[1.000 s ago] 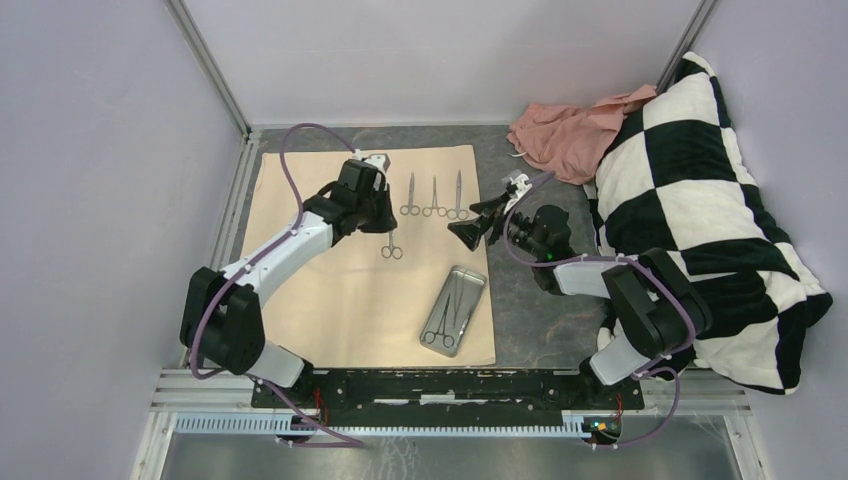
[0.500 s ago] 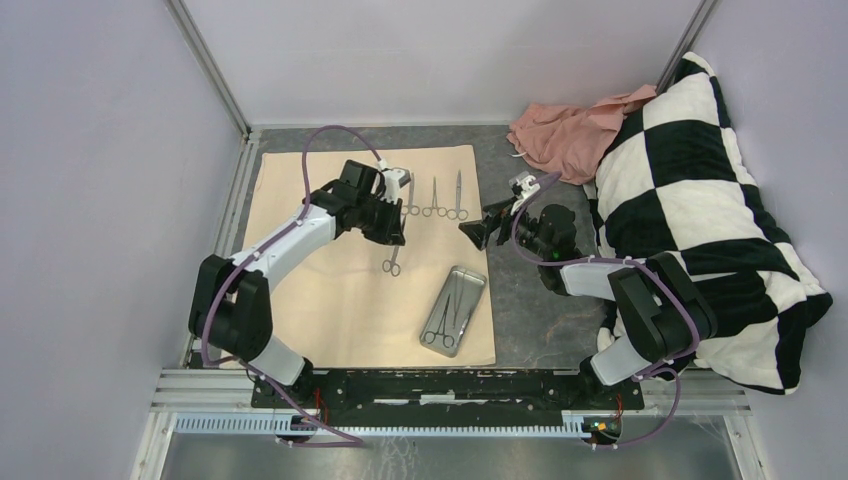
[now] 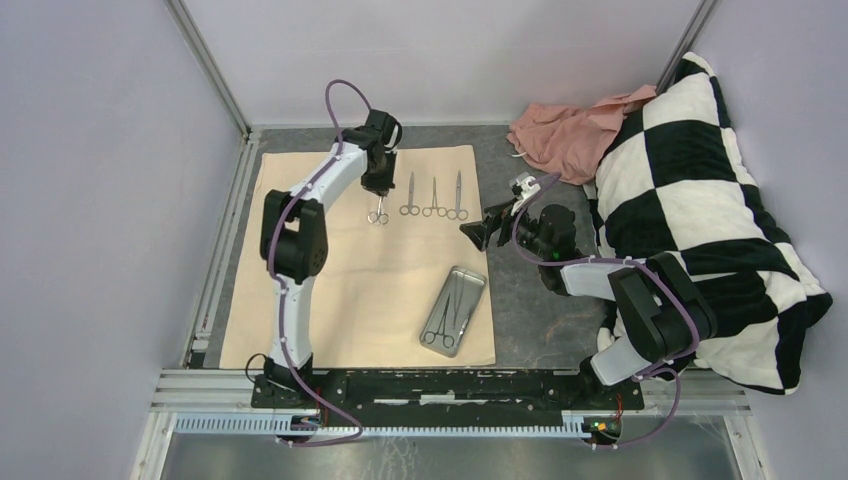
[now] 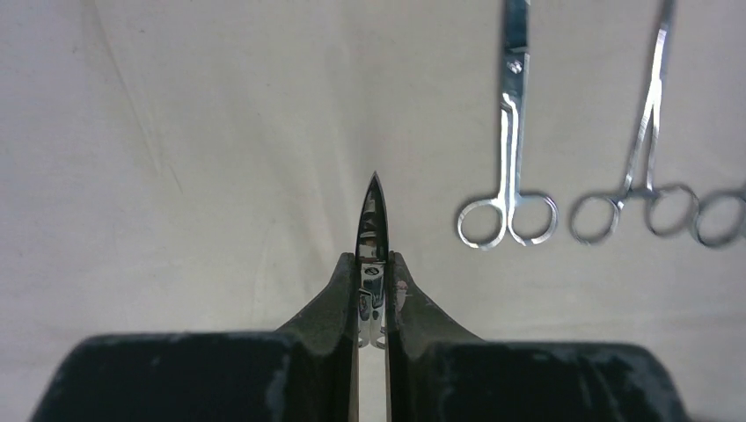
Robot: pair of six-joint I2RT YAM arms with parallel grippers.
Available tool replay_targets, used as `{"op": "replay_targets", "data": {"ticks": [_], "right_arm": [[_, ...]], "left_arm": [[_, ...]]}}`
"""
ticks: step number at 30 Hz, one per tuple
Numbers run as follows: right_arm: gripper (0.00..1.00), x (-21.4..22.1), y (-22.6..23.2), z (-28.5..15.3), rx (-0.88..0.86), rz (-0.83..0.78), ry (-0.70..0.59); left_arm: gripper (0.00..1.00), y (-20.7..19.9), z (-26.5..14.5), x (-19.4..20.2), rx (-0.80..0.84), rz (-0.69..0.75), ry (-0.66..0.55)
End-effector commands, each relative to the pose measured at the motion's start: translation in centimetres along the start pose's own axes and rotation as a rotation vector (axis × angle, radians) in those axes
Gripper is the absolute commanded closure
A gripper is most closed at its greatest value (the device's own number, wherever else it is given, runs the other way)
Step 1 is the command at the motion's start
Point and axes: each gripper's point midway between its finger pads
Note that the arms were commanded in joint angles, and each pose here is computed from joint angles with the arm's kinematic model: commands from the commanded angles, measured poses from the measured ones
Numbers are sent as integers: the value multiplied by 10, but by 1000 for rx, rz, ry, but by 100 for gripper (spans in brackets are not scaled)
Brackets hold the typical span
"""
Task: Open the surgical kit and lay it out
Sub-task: Place the medical item in the surgical kit.
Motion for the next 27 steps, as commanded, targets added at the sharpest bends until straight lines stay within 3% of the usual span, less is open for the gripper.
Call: {"op": "replay_targets", "data": {"ticks": [1, 9, 27], "right_arm": [[2, -9, -2, 1, 4, -21, -28], [2, -4, -2, 8, -17, 9, -6], [2, -1, 1, 12, -39, 39, 0]], "left_arm": [[98, 17, 12, -6, -130, -81, 60], [98, 12, 40, -17, -118, -106, 58], [98, 9, 64, -33, -120, -169, 24]]}}
Point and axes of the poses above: each gripper's point midway between its finger pads, its own z axis out along the fingers, its own y axis along the line the jaws close on, x = y × z, and after that the axes turned 6 degrees about z, right-handed
